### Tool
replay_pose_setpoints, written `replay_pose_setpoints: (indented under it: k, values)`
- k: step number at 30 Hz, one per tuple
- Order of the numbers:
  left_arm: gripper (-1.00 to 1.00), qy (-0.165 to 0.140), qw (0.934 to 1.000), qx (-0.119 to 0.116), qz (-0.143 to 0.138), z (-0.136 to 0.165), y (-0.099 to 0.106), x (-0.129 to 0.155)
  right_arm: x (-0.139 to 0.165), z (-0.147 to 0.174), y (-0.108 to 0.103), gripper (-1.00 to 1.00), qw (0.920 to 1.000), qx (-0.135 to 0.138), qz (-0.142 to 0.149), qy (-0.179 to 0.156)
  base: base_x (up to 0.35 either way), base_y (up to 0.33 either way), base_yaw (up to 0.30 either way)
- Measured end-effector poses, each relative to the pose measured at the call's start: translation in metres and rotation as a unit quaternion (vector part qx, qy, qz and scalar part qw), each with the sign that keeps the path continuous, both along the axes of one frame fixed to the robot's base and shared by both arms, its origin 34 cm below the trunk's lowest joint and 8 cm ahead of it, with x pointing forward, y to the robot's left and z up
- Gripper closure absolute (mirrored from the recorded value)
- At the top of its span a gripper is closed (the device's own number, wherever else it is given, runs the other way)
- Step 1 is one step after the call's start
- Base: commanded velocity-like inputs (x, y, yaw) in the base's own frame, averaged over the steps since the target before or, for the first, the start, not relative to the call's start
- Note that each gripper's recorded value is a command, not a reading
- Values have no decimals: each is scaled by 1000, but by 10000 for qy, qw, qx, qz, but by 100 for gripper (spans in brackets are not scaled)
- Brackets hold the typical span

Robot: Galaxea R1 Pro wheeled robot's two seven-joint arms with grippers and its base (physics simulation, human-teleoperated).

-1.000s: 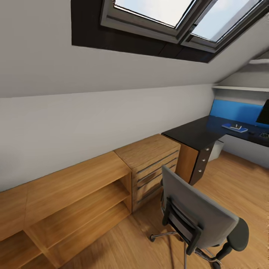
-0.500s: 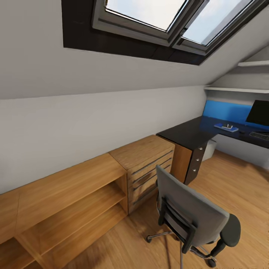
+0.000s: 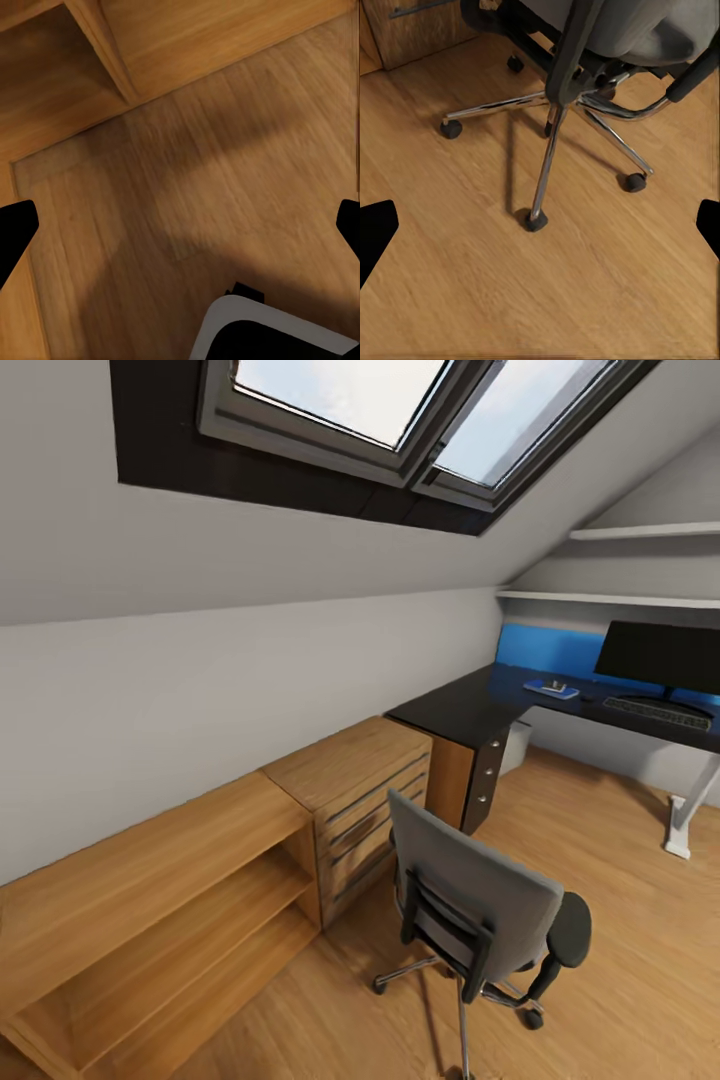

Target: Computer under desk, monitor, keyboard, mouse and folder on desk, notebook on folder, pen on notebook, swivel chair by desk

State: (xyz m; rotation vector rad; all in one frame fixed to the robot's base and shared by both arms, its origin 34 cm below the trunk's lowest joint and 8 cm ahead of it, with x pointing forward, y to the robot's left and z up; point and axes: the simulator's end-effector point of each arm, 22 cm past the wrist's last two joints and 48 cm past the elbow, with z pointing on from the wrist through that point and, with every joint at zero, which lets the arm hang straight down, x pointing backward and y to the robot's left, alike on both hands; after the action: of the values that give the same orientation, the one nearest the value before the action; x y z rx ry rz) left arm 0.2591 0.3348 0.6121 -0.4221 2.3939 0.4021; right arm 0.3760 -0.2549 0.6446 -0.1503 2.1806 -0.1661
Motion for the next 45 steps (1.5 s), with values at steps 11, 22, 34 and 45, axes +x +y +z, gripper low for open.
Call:
replay_pose_setpoints:
  k: [11,22,34,45]
  values:
    - [-100,0,10000,0,-1,0,0,0,0,0,0,-100,10000,2,0,-6,-2,3,-280]
    - [-100,0,10000,0,-2,0,0,0,1,0,0,-100,10000,3,1,-10,0,0,-280]
    - [-100,14,10000,0,-2,0,0,-1,0,0,0,-100,10000,2,1,10,0,0,-280]
    - [-100,47,10000,-1,-1,-1,0,-3,-3,-2,0,-100,10000,-3,8,54,0,83,-280]
